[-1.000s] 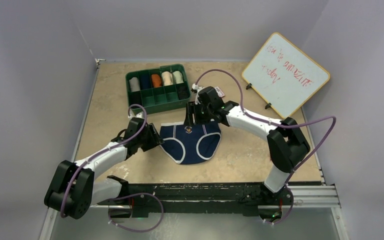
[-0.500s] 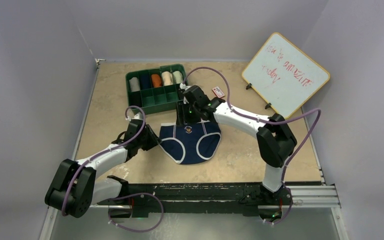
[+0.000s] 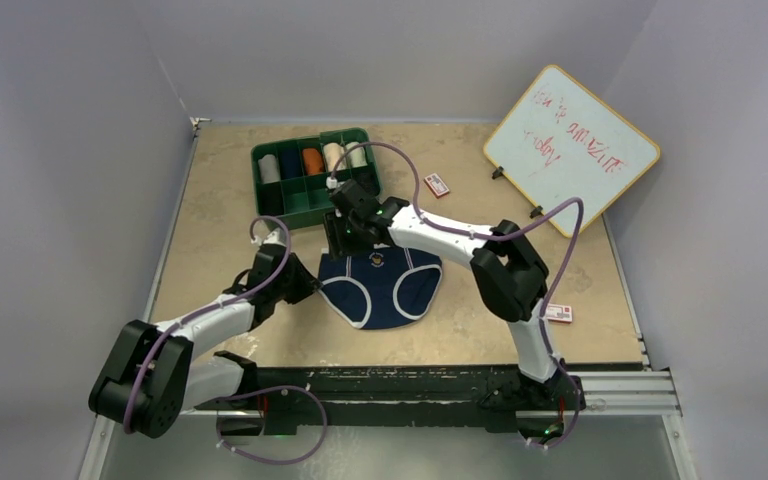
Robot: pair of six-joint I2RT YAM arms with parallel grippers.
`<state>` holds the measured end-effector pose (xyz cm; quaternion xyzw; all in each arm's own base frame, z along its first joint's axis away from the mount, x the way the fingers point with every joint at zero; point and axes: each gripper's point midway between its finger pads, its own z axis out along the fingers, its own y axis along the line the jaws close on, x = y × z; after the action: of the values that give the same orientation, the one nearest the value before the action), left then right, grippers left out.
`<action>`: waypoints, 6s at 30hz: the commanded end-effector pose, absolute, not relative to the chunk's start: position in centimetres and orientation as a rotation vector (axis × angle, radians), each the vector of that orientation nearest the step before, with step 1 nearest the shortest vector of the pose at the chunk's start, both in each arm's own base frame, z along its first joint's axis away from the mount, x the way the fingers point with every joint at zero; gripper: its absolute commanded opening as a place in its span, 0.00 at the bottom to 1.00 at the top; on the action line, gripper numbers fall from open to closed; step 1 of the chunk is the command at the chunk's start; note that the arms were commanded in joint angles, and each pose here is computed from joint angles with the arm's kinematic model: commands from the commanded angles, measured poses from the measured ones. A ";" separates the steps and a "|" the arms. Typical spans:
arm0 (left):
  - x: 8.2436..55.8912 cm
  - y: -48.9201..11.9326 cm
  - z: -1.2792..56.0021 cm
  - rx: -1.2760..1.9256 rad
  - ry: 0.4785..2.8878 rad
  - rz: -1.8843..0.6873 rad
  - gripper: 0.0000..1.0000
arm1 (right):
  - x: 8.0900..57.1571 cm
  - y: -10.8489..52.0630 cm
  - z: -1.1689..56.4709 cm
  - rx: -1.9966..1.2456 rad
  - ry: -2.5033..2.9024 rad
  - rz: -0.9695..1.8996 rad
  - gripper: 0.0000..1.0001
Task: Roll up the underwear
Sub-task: Fold the underwear at the center of the board.
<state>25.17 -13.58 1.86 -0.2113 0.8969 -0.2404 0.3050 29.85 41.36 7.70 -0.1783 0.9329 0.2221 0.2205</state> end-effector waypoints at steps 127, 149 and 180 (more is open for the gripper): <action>28.1 -35.7 14.6 0.081 2.450 -1.138 0.00 | 36.2 28.0 11.8 -0.120 2.382 0.857 0.00; 28.3 -41.3 8.5 0.090 2.519 -1.111 0.00 | 39.4 21.7 7.0 -0.055 2.427 0.846 0.00; 27.1 -42.4 13.1 0.199 2.293 -1.342 0.52 | 41.7 17.3 7.6 -0.080 2.440 0.549 0.58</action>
<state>27.36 -42.40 6.13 0.0370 0.8797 -0.4422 0.1709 41.71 18.25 5.65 -0.0190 0.9278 0.2221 0.2993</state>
